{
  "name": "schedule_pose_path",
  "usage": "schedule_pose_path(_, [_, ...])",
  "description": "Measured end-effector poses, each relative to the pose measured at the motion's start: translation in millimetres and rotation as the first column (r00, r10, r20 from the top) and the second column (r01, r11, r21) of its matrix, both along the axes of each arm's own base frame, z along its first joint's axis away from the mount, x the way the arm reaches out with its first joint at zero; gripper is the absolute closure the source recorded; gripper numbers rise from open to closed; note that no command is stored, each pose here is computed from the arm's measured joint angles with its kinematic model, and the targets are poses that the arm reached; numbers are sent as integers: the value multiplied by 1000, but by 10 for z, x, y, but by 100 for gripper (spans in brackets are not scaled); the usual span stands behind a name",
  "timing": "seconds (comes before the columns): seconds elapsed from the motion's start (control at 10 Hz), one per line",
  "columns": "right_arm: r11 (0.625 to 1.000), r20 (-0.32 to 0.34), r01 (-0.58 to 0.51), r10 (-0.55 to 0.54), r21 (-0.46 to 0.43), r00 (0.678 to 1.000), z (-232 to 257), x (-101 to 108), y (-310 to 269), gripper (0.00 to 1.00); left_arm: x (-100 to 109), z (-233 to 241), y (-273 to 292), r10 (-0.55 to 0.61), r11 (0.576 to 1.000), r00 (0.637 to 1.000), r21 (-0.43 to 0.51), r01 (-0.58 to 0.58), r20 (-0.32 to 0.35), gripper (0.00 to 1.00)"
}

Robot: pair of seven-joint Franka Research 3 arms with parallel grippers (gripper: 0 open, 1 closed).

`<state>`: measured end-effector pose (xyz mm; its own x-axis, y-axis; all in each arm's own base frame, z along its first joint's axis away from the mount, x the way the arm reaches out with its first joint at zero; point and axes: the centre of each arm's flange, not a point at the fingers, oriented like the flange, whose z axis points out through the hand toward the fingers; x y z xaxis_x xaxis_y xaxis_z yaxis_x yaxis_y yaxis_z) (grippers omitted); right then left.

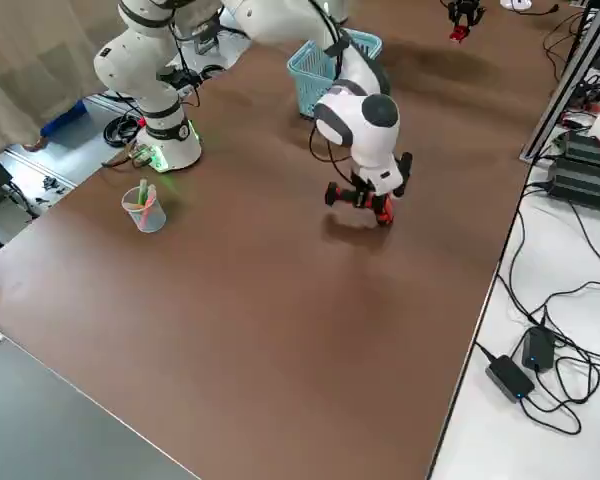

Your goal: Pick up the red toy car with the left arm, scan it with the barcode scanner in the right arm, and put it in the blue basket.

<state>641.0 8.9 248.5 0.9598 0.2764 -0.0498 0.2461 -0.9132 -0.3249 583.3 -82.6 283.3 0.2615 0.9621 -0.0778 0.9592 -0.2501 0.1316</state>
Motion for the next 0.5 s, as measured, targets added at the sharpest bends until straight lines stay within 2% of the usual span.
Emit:
schedule_pose_path(0.2, [969,1,-102,105,224,995,102,-24,152,63,37,306,-466,-29,999,1000,-29,28,-1,52])
schedule_pose_path(0.5, [885,-61,-109,152,453,986,105,-177,499,63,-32,553,-1209,34,999,999,-34,-33,20,52])
